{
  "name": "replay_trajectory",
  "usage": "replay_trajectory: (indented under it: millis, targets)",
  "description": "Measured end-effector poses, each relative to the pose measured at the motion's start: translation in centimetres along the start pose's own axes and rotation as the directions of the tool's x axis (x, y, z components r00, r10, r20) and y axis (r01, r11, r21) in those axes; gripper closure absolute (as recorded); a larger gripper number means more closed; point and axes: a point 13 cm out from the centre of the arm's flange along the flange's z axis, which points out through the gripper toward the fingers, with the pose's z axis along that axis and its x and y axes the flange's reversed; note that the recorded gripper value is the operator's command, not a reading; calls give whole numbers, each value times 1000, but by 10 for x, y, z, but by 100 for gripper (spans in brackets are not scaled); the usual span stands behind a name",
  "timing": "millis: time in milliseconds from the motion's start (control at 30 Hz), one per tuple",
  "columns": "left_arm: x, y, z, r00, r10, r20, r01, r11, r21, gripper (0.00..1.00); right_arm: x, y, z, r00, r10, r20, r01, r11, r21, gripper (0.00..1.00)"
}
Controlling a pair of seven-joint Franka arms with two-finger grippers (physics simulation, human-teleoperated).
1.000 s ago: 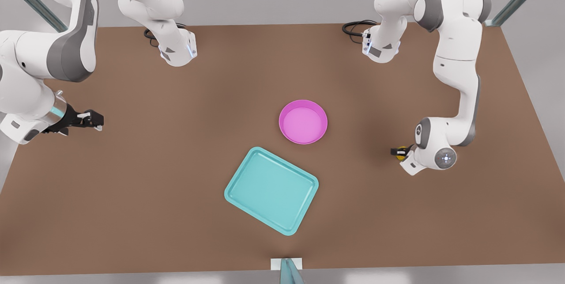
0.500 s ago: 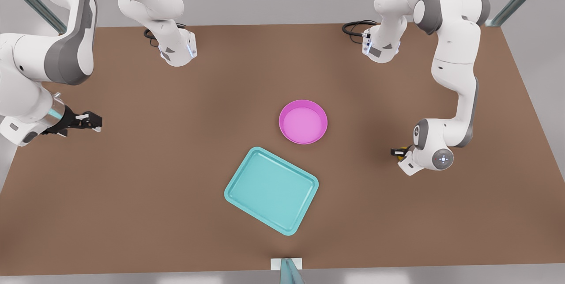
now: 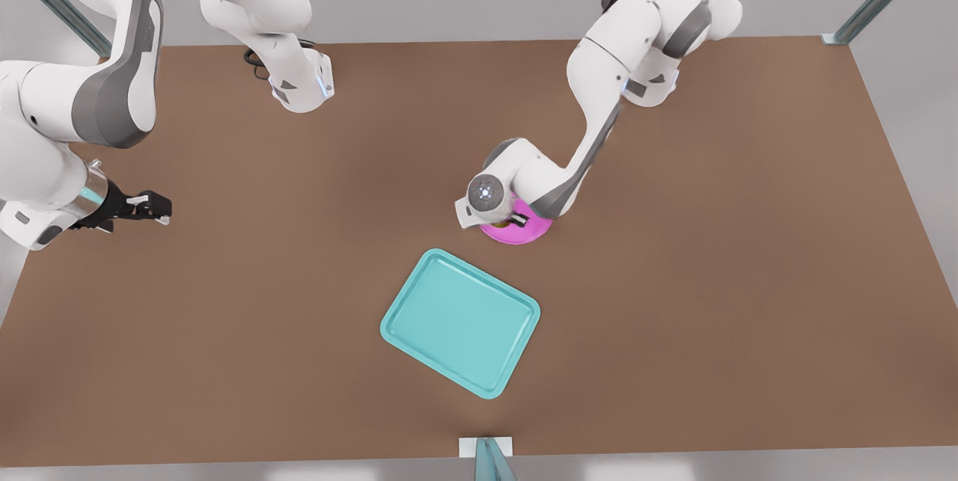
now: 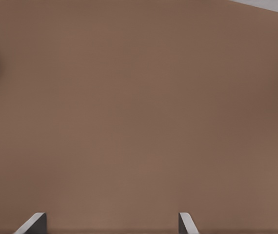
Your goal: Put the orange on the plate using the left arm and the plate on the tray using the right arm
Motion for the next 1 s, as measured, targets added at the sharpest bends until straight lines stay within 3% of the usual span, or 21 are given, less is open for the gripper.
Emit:
replay_trajectory:
  millis: [133, 167, 267, 333, 433, 533, 600, 767, 1000]
  targets:
    - [7, -5, 20, 994, -103, -49, 102, 995, -18, 35, -2, 1, 8, 1000, -1, -13, 1, 1000, -11, 0]
    - [10, -3, 24, 990, -128, -59, 127, 992, -26, 0, -2, 1, 10, 1000, -1, -15, 1, 1000, -14, 0]
    - [32, 8, 35, 974, -193, -120, 185, 980, -74, 0, -5, 4, 28, 999, 1, -43, -4, 999, -49, 0]
    - [55, 25, 2, 961, -237, -145, 218, 967, -132, 0, -15, 23, 69, 995, -6, -97, -8, 989, -146, 0]
    - [89, 164, -228, 877, -477, 54, 480, 874, -76, 0, -21, 125, 137, 982, -94, -163, 43, 956, -290, 0]
    - [157, 303, -330, 717, -691, 95, 693, 720, 11, 0, -21, 261, 191, 973, -182, -140, 123, 929, -349, 0]
    - [186, 338, -343, 670, -741, 55, 739, 672, 50, 0, -13, 311, 217, 979, -169, -116, 114, 920, -375, 0]
    - [231, 359, -328, 700, -714, -20, 699, 679, 223, 0, 8, 408, 273, 993, -76, -92, 25, 886, -462, 0]
    - [207, 378, -312, 697, -717, 26, 696, 684, 217, 0, 18, 494, 316, 991, -13, -134, -62, 841, -537, 0]
